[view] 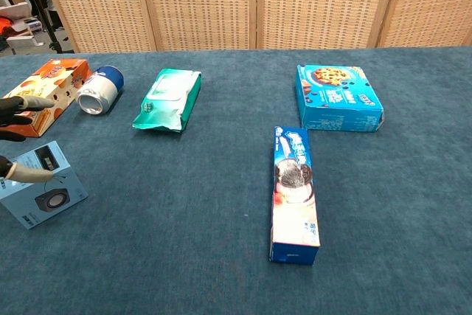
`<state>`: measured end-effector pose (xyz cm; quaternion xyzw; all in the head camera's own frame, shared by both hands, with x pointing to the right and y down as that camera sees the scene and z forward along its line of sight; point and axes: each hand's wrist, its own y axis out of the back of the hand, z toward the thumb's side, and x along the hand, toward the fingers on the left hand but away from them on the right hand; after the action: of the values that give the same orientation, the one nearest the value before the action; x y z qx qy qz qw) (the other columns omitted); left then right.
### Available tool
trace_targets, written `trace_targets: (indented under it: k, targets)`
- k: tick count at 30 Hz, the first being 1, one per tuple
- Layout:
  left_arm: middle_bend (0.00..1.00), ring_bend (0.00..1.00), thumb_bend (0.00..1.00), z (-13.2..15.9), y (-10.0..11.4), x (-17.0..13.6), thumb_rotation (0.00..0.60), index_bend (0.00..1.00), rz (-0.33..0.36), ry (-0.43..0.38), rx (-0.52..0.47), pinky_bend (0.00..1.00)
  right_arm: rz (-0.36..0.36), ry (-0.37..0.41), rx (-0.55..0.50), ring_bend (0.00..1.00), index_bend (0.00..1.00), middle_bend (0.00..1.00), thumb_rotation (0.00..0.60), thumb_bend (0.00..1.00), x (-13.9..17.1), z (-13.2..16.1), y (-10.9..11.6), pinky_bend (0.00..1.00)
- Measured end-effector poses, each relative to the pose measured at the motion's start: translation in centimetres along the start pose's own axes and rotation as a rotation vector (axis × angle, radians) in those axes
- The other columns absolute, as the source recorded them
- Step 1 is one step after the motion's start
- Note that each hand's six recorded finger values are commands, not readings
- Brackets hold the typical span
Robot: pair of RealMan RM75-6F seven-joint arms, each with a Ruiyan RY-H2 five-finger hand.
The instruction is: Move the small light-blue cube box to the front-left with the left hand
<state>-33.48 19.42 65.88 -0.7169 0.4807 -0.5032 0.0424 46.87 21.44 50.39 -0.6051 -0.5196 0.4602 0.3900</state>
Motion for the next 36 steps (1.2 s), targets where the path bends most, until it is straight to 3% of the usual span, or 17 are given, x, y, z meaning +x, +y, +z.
trace_targets:
  k: [11, 15, 17, 21, 26, 36]
  targets:
    - [0.0, 0.0, 0.0, 0.5, -1.5, 0.9, 0.6, 0.05, -0.023, 0.016, 0.028, 0.12, -0.002, -0.004, -0.003, 0.0, 0.0, 0.0, 0.6, 0.0, 0.0, -0.1, 0.0, 0.0]
    - [0.01, 0.07, 0.01, 0.2, -1.9, 1.4, 0.6, 0.05, -0.021, 0.042, 0.047, 0.23, -0.004, -0.008, -0.004, 0.0, 0.0, 0.0, 0.6, 0.0, 0.0, -0.2, 0.1, 0.0]
    - [0.1, 0.16, 0.04, 0.1, -2.2, 1.6, 0.6, 0.11, -0.02, 0.053, 0.059, 0.3, -0.004, -0.009, -0.004, 0.0, 0.0, 0.0, 0.6, 0.0, -0.1, -0.2, 0.1, 0.0]
    - [0.33, 0.32, 0.1, 0.1, -2.1, 1.9, 0.6, 0.31, 0.004, 0.06, 0.067, 0.41, -0.002, -0.01, -0.005, 0.0, 0.0, 0.0, 0.6, 0.0, -0.1, -0.3, 0.1, 0.0]
    - [0.39, 0.37, 0.11, -0.1, -1.7, 2.2, 0.6, 0.38, 0.05, 0.073, 0.089, 0.45, 0.004, -0.008, -0.007, 0.0, 0.0, 0.0, 0.6, 0.0, -0.2, -0.2, -0.1, 0.0]
    - [0.42, 0.4, 0.12, -0.1, -1.0, 2.3, 0.6, 0.4, 0.062, 0.052, 0.067, 0.49, 0.007, -0.007, -0.008, 0.0, 0.0, 0.0, 0.6, 0.0, -0.2, -0.2, -0.1, 0.0]
